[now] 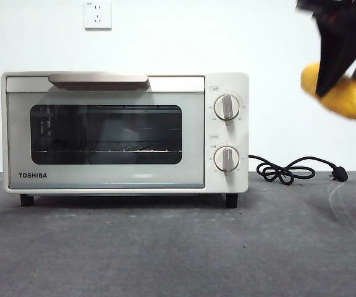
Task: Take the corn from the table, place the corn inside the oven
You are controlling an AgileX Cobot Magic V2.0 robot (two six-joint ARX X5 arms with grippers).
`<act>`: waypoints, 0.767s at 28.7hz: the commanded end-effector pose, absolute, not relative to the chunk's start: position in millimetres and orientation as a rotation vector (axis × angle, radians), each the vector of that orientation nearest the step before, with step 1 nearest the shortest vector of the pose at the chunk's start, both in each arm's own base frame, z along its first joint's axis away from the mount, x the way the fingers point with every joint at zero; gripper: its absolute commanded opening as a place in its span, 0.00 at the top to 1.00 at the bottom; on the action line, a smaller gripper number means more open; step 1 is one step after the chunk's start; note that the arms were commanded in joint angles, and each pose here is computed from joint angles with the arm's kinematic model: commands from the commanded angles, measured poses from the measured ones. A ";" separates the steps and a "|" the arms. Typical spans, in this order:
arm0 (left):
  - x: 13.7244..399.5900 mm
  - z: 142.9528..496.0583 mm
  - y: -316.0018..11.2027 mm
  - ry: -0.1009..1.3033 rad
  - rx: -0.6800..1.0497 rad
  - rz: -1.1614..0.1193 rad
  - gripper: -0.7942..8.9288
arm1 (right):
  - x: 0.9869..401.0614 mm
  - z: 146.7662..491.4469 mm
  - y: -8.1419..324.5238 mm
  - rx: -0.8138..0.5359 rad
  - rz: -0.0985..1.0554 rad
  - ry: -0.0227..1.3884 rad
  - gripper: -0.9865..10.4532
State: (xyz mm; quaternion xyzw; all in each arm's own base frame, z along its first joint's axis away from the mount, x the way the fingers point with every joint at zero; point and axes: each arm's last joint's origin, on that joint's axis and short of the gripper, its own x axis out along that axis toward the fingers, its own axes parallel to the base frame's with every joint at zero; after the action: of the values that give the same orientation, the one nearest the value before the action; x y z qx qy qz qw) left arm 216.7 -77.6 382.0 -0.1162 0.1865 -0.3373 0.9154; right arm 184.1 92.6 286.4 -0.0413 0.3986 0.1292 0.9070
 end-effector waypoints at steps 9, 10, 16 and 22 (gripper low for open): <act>248.4 348.2 -100.0 0.499 -0.094 -0.573 0.92 | 154.8 311.1 77.4 -0.024 0.268 0.741 0.92; 251.2 344.3 -101.4 0.518 -0.091 -0.573 0.92 | 153.2 312.0 76.6 -0.022 0.268 0.739 0.92; 263.2 324.5 -108.7 0.617 -0.079 -0.570 0.92 | 148.9 313.7 74.3 -0.021 0.268 0.736 0.92; 267.6 315.2 -110.7 0.663 -0.059 -0.571 0.92 | 148.6 313.2 74.2 -0.024 0.267 0.742 0.92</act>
State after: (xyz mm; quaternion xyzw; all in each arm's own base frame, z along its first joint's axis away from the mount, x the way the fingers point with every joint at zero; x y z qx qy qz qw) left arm 266.8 -109.2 315.6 -0.0399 0.3228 -0.2708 0.9060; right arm 148.8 74.1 310.7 -0.0171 0.3663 0.1301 0.9212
